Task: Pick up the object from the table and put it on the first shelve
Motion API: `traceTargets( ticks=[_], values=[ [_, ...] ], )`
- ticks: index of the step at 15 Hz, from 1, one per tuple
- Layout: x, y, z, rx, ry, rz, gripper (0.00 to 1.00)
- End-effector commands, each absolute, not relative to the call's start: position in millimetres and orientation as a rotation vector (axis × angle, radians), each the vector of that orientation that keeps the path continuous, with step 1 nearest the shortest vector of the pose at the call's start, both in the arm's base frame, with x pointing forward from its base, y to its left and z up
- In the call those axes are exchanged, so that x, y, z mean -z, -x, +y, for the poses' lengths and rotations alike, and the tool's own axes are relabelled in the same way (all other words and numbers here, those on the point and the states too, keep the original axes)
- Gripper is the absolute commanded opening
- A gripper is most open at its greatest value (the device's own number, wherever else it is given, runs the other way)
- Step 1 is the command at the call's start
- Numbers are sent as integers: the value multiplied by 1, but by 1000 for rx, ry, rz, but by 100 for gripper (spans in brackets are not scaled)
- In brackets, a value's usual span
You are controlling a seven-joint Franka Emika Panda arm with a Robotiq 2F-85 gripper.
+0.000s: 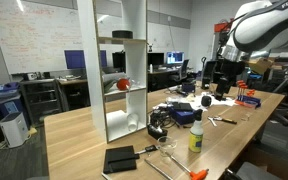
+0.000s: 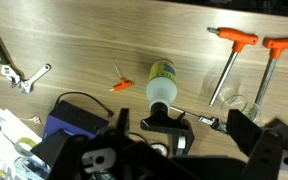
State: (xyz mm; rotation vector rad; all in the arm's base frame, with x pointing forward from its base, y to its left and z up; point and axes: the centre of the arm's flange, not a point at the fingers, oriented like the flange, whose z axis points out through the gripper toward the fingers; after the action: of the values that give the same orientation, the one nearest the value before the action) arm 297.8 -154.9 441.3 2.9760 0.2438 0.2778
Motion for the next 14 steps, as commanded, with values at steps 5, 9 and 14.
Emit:
traceTargets(
  ticks=[5, 9, 14],
  values=[
    [-441, -298, -155, -278, -2976, 244, 100],
    [-442, -298, -155, -277, -2980, 242, 100],
    [-453, -316, -150, -262, -2971, 279, 100]
  ],
)
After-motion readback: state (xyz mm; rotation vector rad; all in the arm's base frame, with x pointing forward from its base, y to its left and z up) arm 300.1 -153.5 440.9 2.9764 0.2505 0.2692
